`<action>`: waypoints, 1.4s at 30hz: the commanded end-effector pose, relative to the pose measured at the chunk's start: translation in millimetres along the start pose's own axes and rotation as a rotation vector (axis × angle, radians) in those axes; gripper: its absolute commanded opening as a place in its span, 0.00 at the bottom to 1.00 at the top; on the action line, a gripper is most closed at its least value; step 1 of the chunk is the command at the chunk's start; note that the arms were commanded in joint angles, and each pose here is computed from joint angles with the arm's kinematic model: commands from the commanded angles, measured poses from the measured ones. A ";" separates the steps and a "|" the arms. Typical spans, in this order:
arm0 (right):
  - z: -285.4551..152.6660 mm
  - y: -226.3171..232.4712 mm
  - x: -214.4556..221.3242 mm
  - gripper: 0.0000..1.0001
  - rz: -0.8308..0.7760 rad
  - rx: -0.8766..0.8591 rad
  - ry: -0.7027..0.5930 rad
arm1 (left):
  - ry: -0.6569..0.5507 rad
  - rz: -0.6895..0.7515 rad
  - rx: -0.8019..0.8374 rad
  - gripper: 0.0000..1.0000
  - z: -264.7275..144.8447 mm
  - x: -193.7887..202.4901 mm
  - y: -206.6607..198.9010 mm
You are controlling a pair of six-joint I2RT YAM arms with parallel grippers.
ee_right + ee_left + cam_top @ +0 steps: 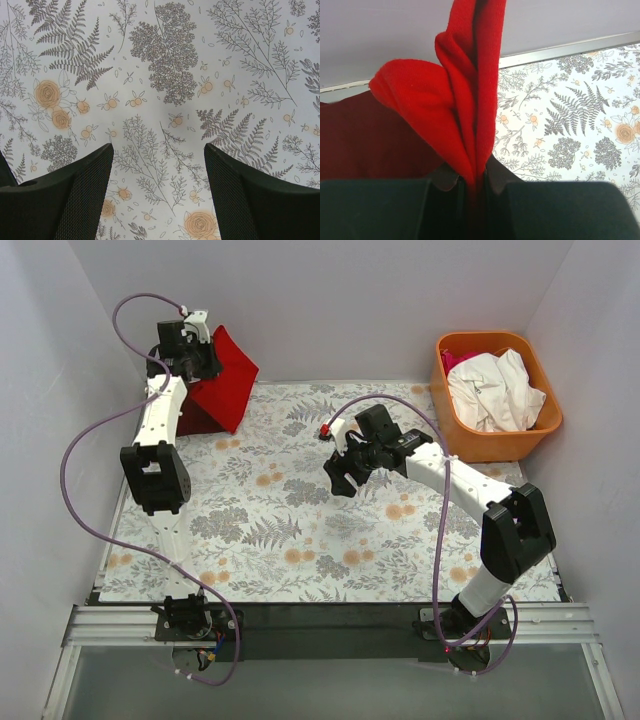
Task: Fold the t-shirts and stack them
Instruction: Neatly place the folded tshirt to the corner
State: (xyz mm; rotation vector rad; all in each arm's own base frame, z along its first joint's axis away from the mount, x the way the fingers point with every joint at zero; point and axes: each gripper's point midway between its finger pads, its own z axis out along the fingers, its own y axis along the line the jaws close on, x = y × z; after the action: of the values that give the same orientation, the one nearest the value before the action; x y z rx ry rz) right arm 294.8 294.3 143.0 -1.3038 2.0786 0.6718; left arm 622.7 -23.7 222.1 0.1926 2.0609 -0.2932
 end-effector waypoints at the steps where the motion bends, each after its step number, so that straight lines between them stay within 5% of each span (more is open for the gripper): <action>1: -2.0 0.7 -14.3 0.79 0.000 -0.017 -0.024 | -0.172 0.069 -0.018 0.00 -52.6 -68.9 -5.2; 21: 13.5 -5.0 -11.0 0.79 0.035 -0.040 0.040 | -0.109 -0.005 -0.076 0.00 -31.2 -18.4 83.0; 42: 26.0 -6.5 5.6 0.79 0.049 -0.042 0.096 | -0.130 0.158 -0.135 0.00 2.9 11.7 146.6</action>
State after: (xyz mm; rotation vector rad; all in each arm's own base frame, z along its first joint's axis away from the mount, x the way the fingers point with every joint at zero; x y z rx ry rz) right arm 300.3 298.4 111.8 -1.3316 2.2216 0.6784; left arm 646.2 98.7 166.0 0.2071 2.0141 -0.1582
